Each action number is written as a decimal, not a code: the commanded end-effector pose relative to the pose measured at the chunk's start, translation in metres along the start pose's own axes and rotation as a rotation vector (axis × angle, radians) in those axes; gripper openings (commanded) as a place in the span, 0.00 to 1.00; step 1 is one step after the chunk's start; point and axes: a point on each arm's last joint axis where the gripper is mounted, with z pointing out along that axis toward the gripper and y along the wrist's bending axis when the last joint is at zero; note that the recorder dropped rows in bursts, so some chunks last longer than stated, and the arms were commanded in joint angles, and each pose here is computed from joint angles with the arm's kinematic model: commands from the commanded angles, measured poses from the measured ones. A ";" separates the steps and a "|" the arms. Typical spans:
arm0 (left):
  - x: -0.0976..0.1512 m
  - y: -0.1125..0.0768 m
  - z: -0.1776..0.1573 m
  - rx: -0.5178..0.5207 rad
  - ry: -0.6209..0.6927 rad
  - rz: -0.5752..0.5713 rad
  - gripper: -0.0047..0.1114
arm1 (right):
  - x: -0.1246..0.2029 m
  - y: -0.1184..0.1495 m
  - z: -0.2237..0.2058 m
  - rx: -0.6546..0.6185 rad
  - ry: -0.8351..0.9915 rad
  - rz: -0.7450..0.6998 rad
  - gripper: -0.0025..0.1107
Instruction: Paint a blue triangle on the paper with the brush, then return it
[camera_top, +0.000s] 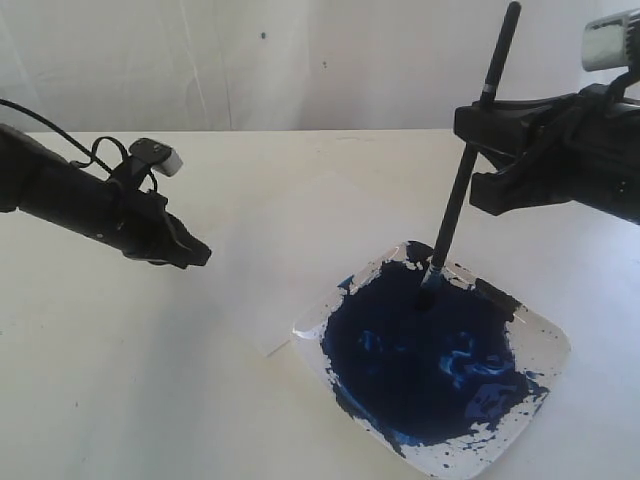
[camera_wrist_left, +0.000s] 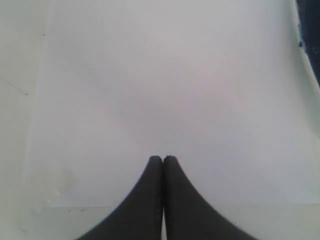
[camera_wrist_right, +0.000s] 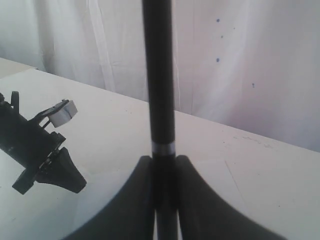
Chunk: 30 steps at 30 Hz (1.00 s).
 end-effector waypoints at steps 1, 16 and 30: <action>-0.001 0.005 0.008 0.001 -0.054 0.016 0.04 | -0.005 0.001 -0.001 -0.003 -0.018 0.001 0.02; 0.009 0.016 0.028 -0.015 -0.085 0.011 0.04 | 0.000 -0.002 0.005 -0.001 -0.017 -0.034 0.02; 0.010 0.015 0.028 -0.013 -0.081 0.019 0.04 | 0.002 -0.006 0.018 -0.027 -0.105 0.005 0.02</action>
